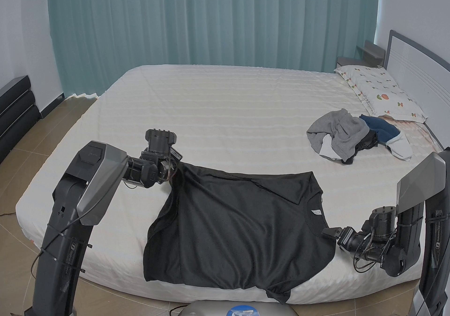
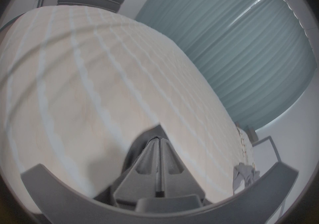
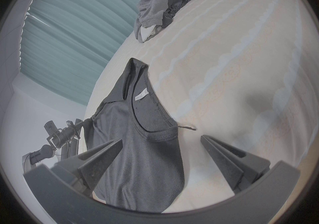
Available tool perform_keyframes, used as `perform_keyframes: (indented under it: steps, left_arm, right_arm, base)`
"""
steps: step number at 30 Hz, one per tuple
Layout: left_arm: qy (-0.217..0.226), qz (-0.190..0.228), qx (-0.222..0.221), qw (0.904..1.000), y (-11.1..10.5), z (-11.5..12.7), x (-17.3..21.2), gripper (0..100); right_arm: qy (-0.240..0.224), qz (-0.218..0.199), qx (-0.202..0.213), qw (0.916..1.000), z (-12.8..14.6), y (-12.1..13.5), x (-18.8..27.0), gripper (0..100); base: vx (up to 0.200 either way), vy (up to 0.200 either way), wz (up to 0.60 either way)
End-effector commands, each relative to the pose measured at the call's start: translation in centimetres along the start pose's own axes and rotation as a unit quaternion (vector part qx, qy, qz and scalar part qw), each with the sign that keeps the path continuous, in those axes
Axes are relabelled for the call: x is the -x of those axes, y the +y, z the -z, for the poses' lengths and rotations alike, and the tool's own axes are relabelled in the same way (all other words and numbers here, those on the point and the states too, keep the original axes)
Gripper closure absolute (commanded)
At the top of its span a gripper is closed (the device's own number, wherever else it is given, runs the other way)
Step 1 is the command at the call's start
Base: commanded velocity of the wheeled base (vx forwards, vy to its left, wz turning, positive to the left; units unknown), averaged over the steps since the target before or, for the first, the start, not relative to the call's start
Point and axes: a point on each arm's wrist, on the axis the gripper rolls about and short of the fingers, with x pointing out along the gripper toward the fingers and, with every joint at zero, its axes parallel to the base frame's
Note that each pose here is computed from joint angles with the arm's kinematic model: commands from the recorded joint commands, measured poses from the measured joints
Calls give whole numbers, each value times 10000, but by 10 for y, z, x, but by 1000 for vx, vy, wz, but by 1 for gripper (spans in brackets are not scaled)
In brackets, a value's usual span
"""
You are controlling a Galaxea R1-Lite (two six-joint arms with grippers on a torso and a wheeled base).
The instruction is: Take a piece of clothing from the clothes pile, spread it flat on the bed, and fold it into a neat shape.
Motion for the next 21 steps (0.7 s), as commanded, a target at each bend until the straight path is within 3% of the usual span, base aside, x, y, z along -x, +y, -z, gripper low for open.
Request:
perform_keyframes:
  steps: [1,9,21]
  left_arm:
    - [-276,86,76,9996,2,-26,-5,100]
    - [-561,141,156,9982,11,-50,-11,100]
    - [-1263,717,268,9890,7,-85,-6,100]
  right_arm:
    - [-48,-60,-12,10000,-1,1,0,0]
    - [-186,-69,-213,9996,-4,4,-2,0]
    - [-198,-53,-193,9996,-2,5,-4,0]
  base:
    - [0,0,0]
    - [0,0,0]
    - [0,0,0]
